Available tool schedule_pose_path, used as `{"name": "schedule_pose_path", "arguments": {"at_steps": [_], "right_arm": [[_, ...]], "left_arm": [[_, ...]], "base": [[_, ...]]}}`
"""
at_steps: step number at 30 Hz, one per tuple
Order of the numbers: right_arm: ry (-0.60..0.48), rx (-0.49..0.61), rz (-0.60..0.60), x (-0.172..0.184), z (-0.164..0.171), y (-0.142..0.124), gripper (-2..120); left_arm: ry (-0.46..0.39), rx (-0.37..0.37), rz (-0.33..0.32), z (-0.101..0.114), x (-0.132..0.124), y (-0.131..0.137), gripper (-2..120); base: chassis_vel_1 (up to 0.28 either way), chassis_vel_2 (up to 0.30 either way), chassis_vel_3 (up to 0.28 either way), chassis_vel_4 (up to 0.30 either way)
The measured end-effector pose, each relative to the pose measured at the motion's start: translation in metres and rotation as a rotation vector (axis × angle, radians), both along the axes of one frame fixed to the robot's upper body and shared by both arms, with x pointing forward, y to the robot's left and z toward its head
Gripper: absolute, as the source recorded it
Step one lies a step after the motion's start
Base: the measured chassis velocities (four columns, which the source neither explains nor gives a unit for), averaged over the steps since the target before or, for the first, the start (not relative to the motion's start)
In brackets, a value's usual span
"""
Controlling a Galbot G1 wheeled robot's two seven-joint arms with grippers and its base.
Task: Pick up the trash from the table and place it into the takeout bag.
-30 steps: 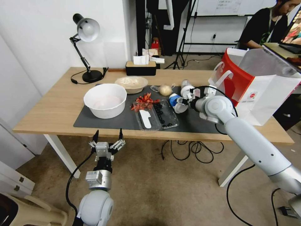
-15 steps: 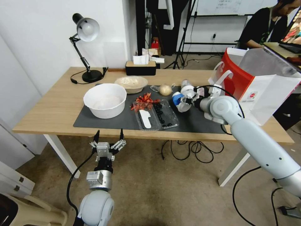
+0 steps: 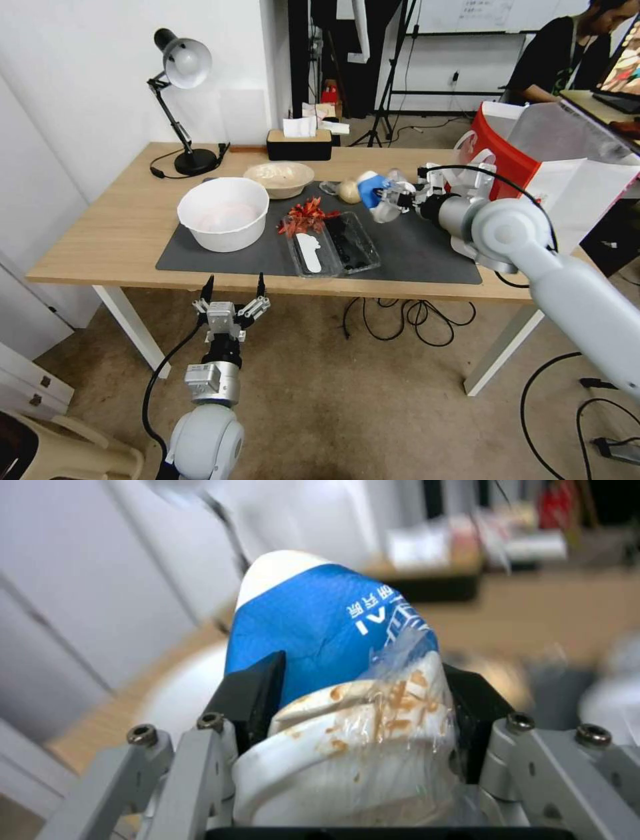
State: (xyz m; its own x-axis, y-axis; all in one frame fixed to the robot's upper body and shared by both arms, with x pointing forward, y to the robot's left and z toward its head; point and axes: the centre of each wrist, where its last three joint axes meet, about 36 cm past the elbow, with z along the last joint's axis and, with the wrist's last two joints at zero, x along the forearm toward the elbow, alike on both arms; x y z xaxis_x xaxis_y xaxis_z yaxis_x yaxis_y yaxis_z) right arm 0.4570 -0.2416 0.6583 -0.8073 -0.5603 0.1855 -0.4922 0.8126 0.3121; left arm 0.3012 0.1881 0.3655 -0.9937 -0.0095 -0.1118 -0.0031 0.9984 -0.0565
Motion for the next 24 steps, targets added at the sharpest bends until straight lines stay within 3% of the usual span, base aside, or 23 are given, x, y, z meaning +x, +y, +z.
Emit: {"name": "schedule_pose_path", "arguments": {"at_steps": [3,6,7,11,12,15,16,18,24], "right_arm": [[-0.080,0.026,0.012,-0.012,0.025,-0.006,48],[-0.225,0.050,-0.028,-0.021,0.072,-0.033,47],[-0.225,0.050,-0.028,-0.021,0.072,-0.033,47],[-0.319,0.024,-0.159,-0.011,0.116,-0.080,46],[-0.319,0.024,-0.159,-0.011,0.116,-0.080,46],[-0.338,-0.002,-0.327,0.010,0.138,-0.123,46],[-0.338,-0.002,-0.327,0.010,0.138,-0.123,46],[-0.330,-0.037,-0.437,0.023,0.142,-0.148,46],[-0.202,-0.122,-0.629,0.052,0.120,-0.187,46]], "left_arm": [[0.000,0.000,-0.001,0.001,-0.001,0.000,100],[0.000,0.000,-0.002,0.001,-0.002,0.000,100],[0.000,0.000,-0.002,0.001,-0.002,0.000,100],[0.004,0.002,-0.004,0.001,-0.004,0.000,100],[0.004,0.002,-0.004,0.001,-0.004,0.000,100],[0.002,0.002,-0.005,0.001,-0.004,0.000,100],[0.002,0.002,-0.005,0.001,-0.004,0.000,100],[0.000,0.002,-0.005,0.002,-0.005,0.000,100],[-0.001,0.004,-0.006,0.002,-0.007,0.001,100]], "base": [[0.000,0.000,0.000,0.000],[0.000,0.000,0.000,0.000],[0.000,0.000,0.000,0.000],[0.000,0.000,0.000,0.000],[0.000,0.000,0.000,0.000],[0.000,0.000,0.000,0.000],[0.000,0.000,0.000,0.000],[0.000,0.000,0.000,0.000],[0.000,0.000,0.000,0.000]]}}
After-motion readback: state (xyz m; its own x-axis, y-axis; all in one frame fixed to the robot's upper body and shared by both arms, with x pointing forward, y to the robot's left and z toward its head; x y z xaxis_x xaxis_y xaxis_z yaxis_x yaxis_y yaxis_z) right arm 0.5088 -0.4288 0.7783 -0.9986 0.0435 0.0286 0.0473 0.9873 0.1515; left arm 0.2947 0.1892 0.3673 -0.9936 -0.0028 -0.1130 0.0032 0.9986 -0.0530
